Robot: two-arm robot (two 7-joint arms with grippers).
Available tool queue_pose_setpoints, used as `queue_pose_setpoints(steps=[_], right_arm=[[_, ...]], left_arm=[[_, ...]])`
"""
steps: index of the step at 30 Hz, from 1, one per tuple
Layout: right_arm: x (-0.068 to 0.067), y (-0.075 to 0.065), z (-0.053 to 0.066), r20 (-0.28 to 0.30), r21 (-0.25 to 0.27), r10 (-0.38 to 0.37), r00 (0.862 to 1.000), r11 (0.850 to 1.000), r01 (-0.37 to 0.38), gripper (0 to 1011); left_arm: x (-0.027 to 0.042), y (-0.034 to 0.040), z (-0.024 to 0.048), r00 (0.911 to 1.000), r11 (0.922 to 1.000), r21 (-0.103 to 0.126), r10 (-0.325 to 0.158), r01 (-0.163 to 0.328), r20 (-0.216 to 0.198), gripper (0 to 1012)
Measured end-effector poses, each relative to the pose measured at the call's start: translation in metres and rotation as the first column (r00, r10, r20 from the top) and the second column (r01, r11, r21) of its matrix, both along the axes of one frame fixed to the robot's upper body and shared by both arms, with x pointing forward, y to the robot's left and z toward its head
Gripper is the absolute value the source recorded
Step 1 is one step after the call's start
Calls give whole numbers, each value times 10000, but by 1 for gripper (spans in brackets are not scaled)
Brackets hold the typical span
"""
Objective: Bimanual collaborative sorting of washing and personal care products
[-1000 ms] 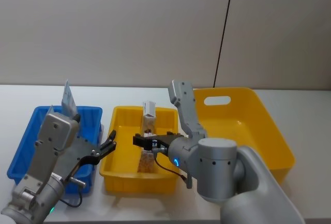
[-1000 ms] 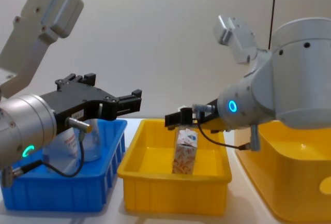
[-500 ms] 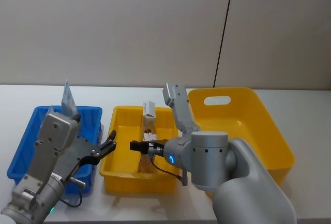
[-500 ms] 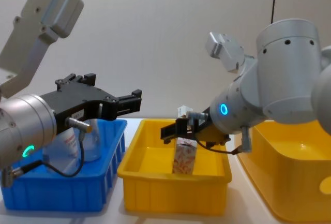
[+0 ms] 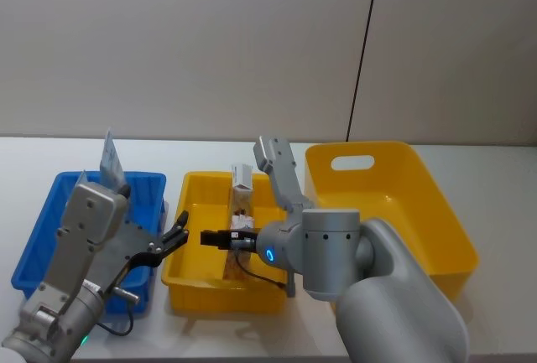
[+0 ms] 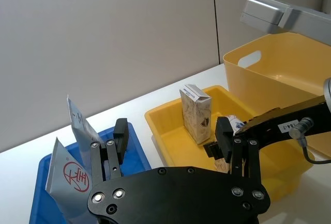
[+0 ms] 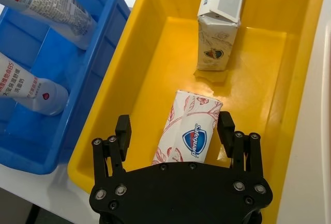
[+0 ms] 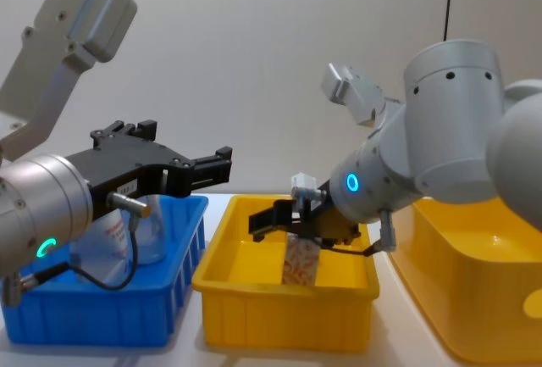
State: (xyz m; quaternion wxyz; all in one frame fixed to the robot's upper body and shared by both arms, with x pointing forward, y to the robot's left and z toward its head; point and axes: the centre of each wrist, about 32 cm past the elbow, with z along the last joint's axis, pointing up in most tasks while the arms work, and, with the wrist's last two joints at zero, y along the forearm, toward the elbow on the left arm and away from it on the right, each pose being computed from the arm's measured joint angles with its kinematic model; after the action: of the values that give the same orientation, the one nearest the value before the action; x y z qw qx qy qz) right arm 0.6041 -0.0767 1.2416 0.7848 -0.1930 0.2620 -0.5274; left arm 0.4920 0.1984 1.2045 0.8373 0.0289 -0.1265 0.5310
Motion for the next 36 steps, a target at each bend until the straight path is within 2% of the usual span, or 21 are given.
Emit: queue_pose_setpoints(steps=[3,8,11,15,21,25,32,36], right_arm=[[21,6,-8,-35,50,39,10000,10000,-39,978],[51,13,-19,-140,108,60,9999,9999,-59,857],[73,17,-20,-265,131,50,9996,9999,-47,753],[91,18,-20,-428,127,35,9991,9999,-30,663],[111,9,-16,-707,109,-43,9975,9999,50,445],[112,1,-3,-801,99,-74,9968,9999,82,362],[79,-22,60,-614,113,-112,9981,9999,120,325],[46,-51,149,-216,143,-165,9996,9998,168,311]], left_arm=[[0,0,0,10000,10000,0,0,0,-1,1001],[0,0,0,10000,10000,0,0,0,-1,1001],[0,0,0,10000,10000,0,0,0,-2,1001],[0,0,0,10000,10000,0,0,0,-1,1001],[0,0,0,10000,10000,0,0,0,-1,1001],[0,0,0,10000,10000,0,0,0,-1,1001],[0,0,0,10000,10000,0,0,0,-1,1001],[0,0,0,10000,10000,1,0,0,-1,1001]])
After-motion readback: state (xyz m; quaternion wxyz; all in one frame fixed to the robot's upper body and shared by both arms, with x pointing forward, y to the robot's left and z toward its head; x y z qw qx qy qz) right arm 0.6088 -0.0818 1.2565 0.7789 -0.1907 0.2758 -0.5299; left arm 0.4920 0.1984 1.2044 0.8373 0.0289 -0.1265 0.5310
